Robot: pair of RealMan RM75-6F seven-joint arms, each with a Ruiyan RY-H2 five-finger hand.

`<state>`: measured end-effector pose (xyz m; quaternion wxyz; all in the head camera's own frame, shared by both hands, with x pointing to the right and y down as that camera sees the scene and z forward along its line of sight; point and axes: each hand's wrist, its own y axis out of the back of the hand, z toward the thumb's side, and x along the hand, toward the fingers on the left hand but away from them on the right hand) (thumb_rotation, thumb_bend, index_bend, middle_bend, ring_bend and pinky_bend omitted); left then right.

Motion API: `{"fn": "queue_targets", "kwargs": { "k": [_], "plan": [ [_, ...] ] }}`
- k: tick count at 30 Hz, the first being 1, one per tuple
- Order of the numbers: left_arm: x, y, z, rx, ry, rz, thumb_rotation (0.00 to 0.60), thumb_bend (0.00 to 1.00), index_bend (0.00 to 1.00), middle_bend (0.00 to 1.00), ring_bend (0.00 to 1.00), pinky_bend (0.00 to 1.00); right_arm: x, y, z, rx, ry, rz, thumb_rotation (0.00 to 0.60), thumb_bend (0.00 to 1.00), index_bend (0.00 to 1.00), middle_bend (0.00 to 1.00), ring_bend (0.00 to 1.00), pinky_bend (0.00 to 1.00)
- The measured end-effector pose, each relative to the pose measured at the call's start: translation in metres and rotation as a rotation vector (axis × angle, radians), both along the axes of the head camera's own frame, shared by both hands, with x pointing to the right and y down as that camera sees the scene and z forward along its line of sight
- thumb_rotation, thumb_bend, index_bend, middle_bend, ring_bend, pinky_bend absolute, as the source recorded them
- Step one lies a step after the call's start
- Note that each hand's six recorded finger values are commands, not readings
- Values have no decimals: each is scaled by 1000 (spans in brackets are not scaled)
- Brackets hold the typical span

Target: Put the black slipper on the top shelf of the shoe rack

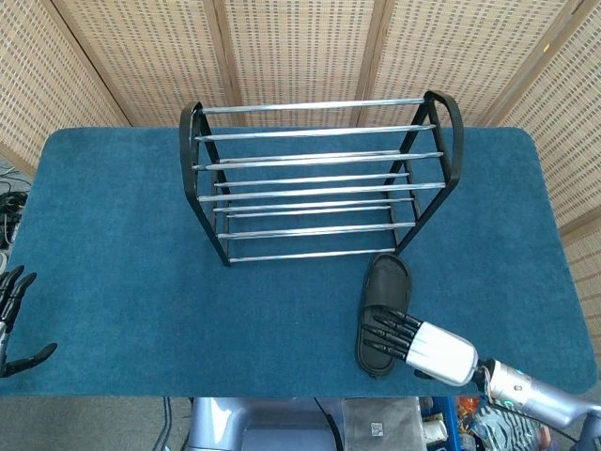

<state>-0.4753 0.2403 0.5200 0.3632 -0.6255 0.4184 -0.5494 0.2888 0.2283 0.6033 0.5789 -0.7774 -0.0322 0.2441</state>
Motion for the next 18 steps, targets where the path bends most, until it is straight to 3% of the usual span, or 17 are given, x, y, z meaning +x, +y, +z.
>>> {"fn": "queue_targets", "kwargs": {
  "k": [9,18],
  "plan": [
    [-2,-8,12,-38,-24,-21,600,130,0,0,0,0,-15,-12,48,65,71,-175,600,0,0,0,0,0],
    [1,-12,21,-65,-37,-18,600,129,0,0,0,0,-11,-15,75,82,152,-258,600,0,0,0,0,0]
  ]
}}
